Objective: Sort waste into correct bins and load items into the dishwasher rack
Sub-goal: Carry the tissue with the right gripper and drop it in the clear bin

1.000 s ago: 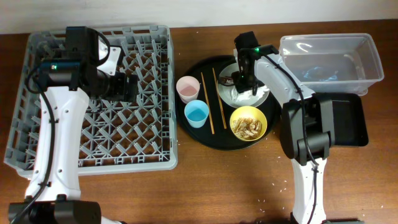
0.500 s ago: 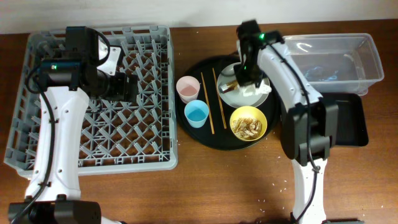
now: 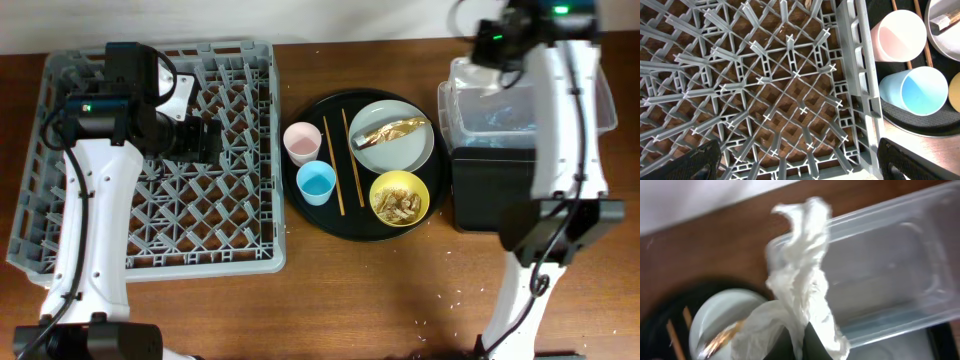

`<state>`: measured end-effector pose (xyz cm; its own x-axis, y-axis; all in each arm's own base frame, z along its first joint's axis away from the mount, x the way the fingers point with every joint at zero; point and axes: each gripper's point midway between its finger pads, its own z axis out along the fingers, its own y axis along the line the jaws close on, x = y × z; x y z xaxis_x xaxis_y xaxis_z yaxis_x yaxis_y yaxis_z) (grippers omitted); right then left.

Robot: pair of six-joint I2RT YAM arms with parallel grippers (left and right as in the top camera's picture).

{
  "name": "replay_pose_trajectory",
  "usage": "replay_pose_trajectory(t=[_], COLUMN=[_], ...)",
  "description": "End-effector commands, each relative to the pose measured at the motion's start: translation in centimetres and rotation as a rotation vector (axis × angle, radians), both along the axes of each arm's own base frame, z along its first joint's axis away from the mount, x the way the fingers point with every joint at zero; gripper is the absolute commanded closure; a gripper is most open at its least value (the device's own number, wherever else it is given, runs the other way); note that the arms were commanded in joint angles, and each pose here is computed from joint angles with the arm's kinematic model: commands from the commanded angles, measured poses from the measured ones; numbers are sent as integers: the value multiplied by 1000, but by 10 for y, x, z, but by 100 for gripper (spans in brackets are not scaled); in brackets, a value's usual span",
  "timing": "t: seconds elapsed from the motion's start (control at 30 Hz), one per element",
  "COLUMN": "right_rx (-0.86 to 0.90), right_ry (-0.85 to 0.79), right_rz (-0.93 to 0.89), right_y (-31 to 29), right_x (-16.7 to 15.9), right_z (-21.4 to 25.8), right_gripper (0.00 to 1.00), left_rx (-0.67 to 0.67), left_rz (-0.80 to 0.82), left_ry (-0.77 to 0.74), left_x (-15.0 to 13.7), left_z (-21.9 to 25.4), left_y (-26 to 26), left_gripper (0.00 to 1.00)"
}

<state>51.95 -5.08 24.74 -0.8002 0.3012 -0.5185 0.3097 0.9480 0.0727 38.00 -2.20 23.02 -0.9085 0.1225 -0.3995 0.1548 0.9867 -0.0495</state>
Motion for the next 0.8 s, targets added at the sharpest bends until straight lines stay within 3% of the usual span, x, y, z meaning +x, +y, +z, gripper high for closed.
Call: replay_pose_trajectory(t=[0.0, 0.07, 0.1, 0.13, 0.2, 0.23, 0.27, 0.43, 0.6, 0.77], right_rx=[29, 31, 32, 33, 36, 37, 38, 85, 330, 356], right_ry=[25, 49, 60, 72, 96, 107, 116, 91, -19, 45], right_rz=[-85, -98, -104, -106, -110, -111, -111, -82, 96, 120], right_y=[-20, -28, -31, -32, -34, -35, -35, -23, 40, 96], right_x=[6, 10, 11, 13, 15, 16, 14, 10, 3, -2], right_z=[-23, -39, -46, -54, -69, -74, -76, -58, -3, -15], right_gripper=[96, 95, 87, 75, 39, 14, 2, 2, 1, 0], left_rx=[-10, -10, -10, -10, -10, -10, -10, -10, -10, -10], left_rz=[-13, -13, -13, -13, -13, -13, -13, -13, -13, -13], left_ry=[-17, -18, -17, -17, -17, -17, -17, -17, -17, -17], left_x=[3, 3, 3, 3, 3, 3, 3, 3, 3, 3], left_z=[5, 5, 5, 5, 5, 5, 5, 5, 5, 5], left_y=[-1, -1, -1, -1, -1, -1, -1, -1, -1, -1], left_gripper=[1, 1, 1, 1, 1, 1, 1, 1, 1, 1])
